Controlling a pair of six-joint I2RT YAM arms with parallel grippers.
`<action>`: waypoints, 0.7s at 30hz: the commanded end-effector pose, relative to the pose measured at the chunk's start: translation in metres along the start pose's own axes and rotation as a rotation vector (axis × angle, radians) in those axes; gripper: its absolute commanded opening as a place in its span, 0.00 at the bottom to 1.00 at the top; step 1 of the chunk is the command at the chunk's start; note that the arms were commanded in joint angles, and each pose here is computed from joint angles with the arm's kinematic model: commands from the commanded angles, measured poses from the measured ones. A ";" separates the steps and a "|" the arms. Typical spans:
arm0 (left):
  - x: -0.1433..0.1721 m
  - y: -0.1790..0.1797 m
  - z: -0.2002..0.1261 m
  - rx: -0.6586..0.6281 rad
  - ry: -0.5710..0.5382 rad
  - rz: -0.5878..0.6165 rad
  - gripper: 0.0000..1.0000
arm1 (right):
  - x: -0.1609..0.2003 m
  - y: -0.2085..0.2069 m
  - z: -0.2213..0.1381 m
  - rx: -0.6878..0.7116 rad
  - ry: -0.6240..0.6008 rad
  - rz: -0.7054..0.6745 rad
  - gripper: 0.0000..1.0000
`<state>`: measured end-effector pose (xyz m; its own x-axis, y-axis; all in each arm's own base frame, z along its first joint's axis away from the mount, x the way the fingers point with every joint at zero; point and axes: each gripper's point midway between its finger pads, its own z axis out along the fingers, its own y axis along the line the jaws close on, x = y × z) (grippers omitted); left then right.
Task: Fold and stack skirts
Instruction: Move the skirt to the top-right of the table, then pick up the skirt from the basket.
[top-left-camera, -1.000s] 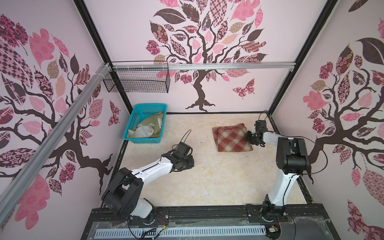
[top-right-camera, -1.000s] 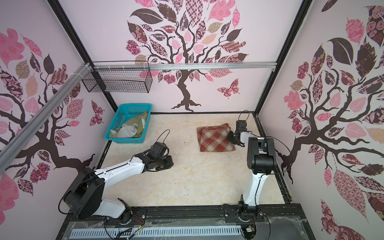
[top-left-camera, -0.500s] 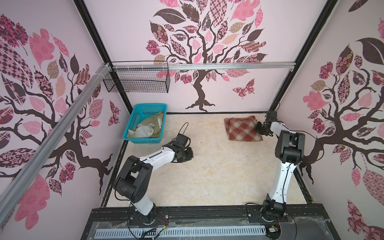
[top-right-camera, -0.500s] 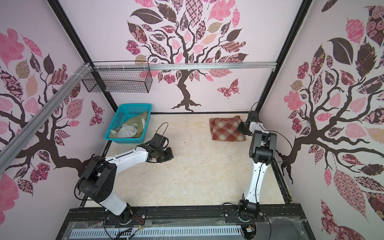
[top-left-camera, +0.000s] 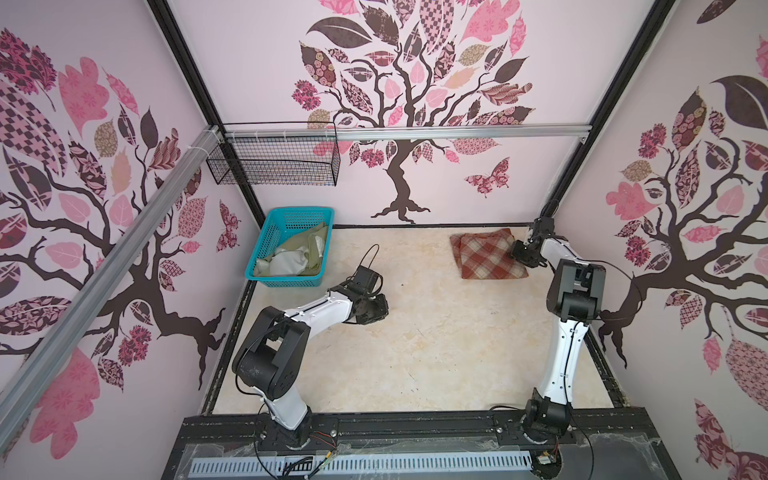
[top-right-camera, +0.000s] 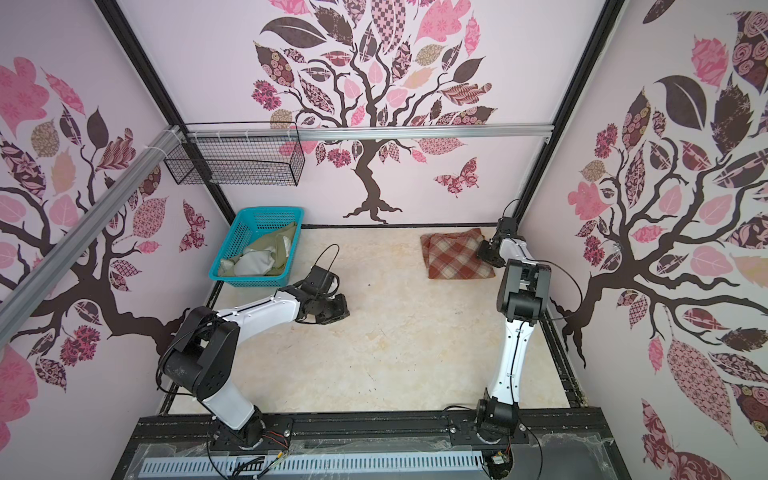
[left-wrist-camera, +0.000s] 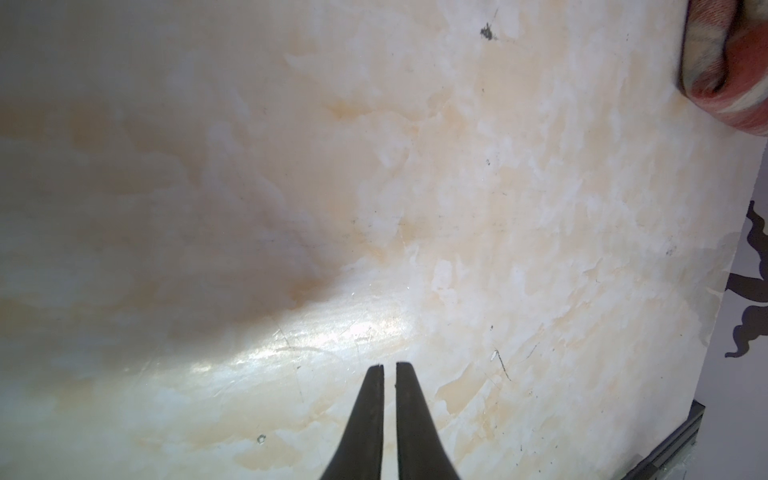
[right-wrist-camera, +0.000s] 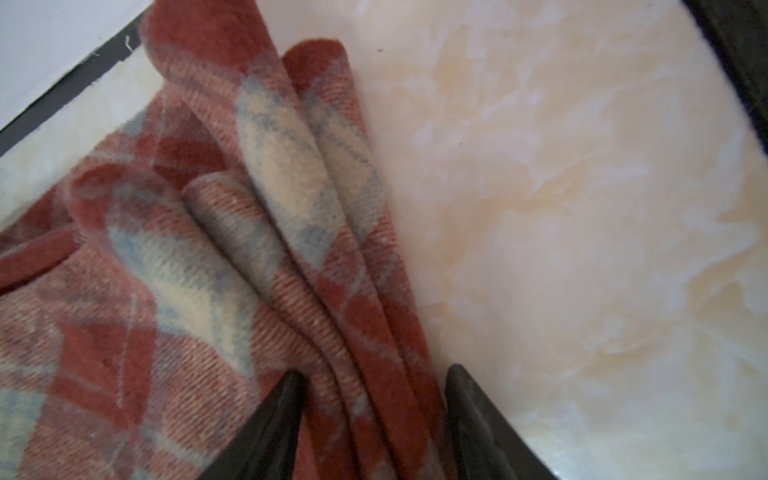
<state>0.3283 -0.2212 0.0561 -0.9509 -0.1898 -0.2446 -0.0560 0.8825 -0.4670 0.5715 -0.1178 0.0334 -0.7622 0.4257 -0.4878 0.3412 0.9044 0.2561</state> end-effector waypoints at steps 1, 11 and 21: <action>-0.035 -0.011 -0.028 0.056 -0.095 -0.036 0.12 | -0.020 0.011 -0.049 0.021 -0.095 -0.022 0.60; -0.141 0.078 -0.161 0.074 -0.423 -0.328 0.39 | 0.023 0.134 -0.164 -0.173 -0.236 -0.170 0.68; -0.181 0.189 -0.240 -0.065 -0.580 -0.508 0.51 | 0.088 0.182 -0.188 -0.432 -0.158 -0.112 0.69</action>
<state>0.4143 0.0757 0.2088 -0.4666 -0.7921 -0.3935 -0.4735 0.5995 -0.6453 0.4686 0.0584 0.1828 -0.6687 0.3513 -0.6553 0.0286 0.8929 0.4494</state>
